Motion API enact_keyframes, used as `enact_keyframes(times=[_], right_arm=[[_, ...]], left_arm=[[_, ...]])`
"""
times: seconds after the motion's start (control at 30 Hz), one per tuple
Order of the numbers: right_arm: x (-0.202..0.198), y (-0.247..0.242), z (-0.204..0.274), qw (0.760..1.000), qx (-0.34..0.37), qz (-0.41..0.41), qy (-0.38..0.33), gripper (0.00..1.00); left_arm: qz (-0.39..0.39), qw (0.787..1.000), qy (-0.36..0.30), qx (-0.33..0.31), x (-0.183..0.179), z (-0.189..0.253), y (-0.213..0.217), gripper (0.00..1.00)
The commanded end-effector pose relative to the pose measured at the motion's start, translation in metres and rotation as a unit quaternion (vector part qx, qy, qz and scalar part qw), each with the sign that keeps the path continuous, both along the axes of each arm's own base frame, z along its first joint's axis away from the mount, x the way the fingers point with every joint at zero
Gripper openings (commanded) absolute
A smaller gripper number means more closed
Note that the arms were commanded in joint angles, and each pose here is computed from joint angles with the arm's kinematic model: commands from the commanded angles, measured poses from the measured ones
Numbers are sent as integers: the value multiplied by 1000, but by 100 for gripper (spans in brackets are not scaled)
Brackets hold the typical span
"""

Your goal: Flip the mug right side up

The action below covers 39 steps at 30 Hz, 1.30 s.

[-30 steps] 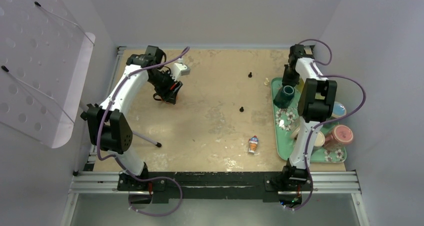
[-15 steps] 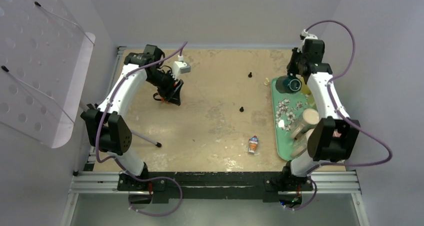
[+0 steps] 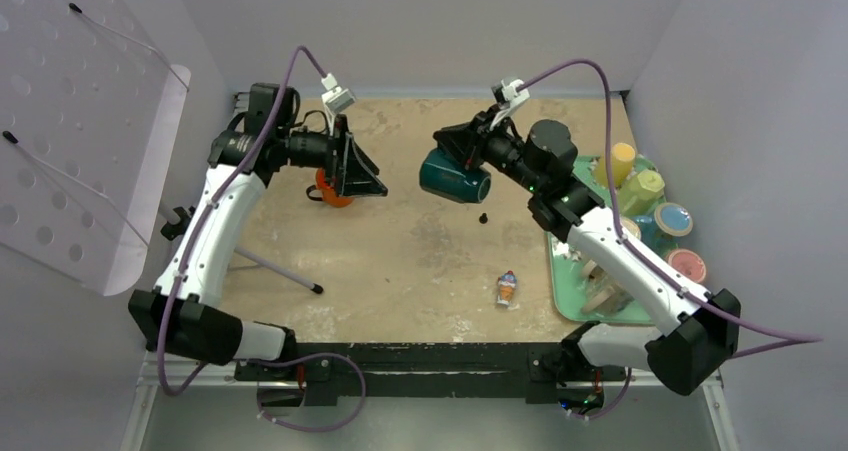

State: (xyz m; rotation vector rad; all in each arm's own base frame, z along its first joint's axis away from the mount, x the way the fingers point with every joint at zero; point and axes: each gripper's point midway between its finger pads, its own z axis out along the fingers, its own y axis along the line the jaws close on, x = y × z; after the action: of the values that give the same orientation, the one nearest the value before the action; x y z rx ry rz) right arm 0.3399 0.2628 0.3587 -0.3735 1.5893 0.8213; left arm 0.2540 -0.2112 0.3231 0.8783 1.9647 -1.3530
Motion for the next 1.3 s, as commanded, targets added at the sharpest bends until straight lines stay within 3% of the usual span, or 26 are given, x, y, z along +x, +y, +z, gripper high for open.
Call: enact_keyframes(times=[0.0,0.2,0.37,0.43,0.53,0.57,0.6,0.7,0.83,0.9,1.0,1.1,1.27], right_arm=[[-39,33,94,980,142,82,-116,0],[-62,71,108,965,187,138,-122,0],[-69,86,118,957,211,152,-133,0],[-71,89,118,953,220,162,-132,0],[-68,94,112,953,222,165,-126,0],[-65,96,108,955,217,162,-121,0],[-63,97,104,958,208,160,-117,0],[-57,97,86,968,179,146,-99,1],[-28,66,53,992,113,36,-47,67],[-3,26,30,995,77,-65,-6,83],[26,-45,-8,977,34,-201,53,86],[39,-119,-45,942,-9,-322,94,90],[42,-205,-87,890,-49,-432,139,91]], left_arm=[[4,995,-61,-74,-5,47,-9,100],[-15,994,-32,-103,-17,49,-15,98],[-26,994,3,-104,-21,42,-21,82],[-31,994,12,-107,-23,43,-23,68],[-44,992,25,-113,-26,45,-24,28],[-46,992,30,-112,-27,45,-24,9],[-44,993,33,-107,-27,42,-23,0],[-19,997,16,-70,-18,24,-20,0],[58,994,-66,66,19,-18,0,0],[87,976,-115,165,41,-46,14,0],[75,941,-164,288,59,-87,19,0],[50,912,-168,372,72,-119,16,0],[35,870,-140,471,102,-157,21,0]])
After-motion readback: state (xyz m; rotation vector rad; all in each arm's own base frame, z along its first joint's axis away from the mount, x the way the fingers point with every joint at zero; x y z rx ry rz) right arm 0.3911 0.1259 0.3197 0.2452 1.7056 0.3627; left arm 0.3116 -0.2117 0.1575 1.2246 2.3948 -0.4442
